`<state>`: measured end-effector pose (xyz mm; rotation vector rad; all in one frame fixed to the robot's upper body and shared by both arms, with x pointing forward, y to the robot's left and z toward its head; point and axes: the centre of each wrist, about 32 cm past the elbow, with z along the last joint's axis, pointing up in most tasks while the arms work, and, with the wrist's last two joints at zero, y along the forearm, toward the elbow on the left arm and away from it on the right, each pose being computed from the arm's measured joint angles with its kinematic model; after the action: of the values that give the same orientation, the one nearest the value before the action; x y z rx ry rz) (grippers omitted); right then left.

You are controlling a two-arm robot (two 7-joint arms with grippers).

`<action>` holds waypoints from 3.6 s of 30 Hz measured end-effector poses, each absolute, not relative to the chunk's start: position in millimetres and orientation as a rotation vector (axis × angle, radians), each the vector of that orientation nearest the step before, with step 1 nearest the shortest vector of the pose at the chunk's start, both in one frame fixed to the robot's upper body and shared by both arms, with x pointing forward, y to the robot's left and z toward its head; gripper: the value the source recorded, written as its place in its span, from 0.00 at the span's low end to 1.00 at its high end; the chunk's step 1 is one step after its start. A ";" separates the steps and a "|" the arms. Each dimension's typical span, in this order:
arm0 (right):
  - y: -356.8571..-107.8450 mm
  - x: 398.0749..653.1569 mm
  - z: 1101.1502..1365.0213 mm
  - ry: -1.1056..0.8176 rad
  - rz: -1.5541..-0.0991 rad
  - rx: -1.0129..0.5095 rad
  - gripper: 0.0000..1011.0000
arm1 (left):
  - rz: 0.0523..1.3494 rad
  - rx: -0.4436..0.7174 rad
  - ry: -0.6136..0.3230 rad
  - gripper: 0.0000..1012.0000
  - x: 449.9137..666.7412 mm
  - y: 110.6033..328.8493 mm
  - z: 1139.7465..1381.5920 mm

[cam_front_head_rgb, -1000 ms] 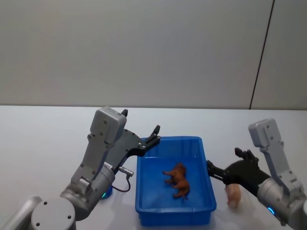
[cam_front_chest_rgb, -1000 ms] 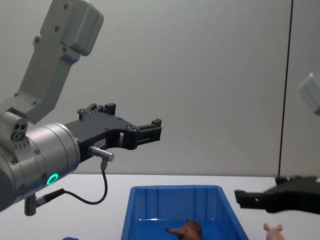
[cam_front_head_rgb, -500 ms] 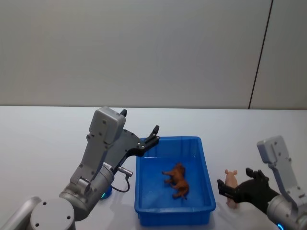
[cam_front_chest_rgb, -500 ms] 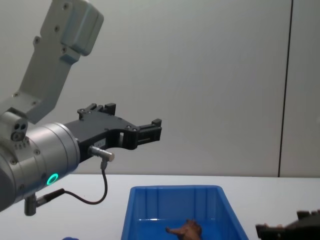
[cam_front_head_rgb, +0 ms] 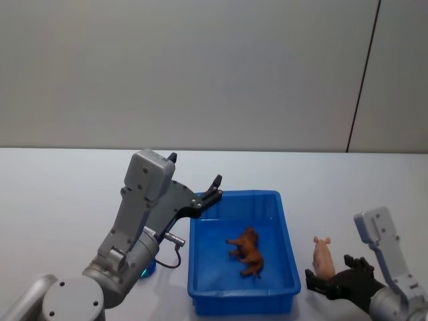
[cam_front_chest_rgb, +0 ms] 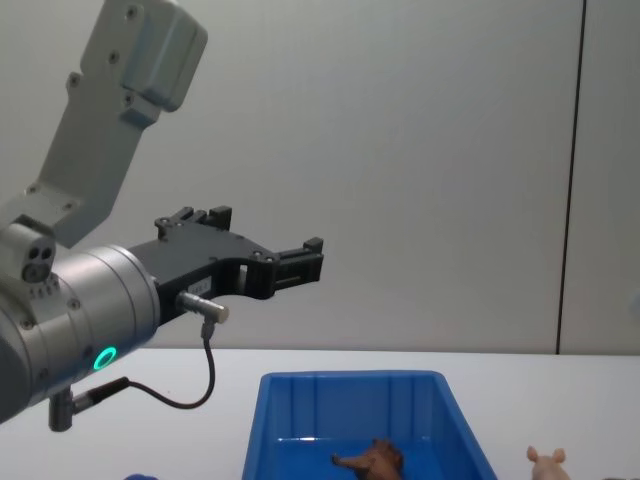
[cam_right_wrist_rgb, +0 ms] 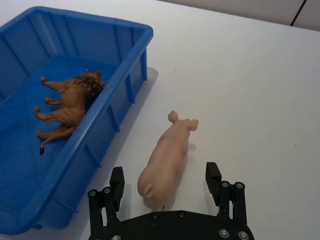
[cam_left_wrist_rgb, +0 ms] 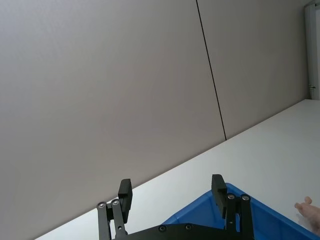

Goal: Pick up the two dolls from the table and place them into the box.

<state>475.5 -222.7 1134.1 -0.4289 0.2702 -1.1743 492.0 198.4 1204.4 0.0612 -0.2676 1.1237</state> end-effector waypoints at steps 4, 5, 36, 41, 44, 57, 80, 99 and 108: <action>-221.0 477.4 1130.2 0.281 -1.176 -0.437 0.97 | 1.124 0.061 -0.268 0.99 492.0 198.4 1204.4; -220.6 477.7 1129.6 0.283 -1.177 -0.438 0.96 | 1.124 0.061 -0.268 0.99 492.0 198.4 1204.4; -209.1 480.2 1129.1 0.207 -1.219 -0.395 0.36 | 1.124 0.061 -0.268 0.99 492.0 198.4 1204.4; -208.4 479.2 1137.0 0.149 -1.224 -0.358 0.36 | 1.124 0.061 -0.268 0.99 492.0 198.4 1204.4; -208.0 479.1 1142.6 0.111 -1.218 -0.334 0.36 | 1.124 0.061 -0.268 0.99 492.0 198.4 1204.4; -200.2 483.7 1168.6 -0.002 -1.100 -0.255 0.36 | 1.124 0.061 -0.268 0.99 492.0 198.4 1204.4; -165.7 503.8 1185.7 0.008 -0.914 -0.265 0.89 | 1.124 0.061 -0.268 0.99 492.0 198.4 1204.4; -206.5 495.8 1183.0 0.010 -0.973 -0.251 0.99 | 1.124 0.061 -0.268 0.99 492.0 198.4 1204.4; -222.1 491.0 1180.8 0.012 -0.990 -0.250 0.99 | 1.127 0.065 -0.271 0.99 491.0 199.4 1204.3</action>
<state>491.0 -222.1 1180.8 -0.2501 0.0119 -0.9903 491.0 199.4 1204.3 0.0652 -0.2706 1.1270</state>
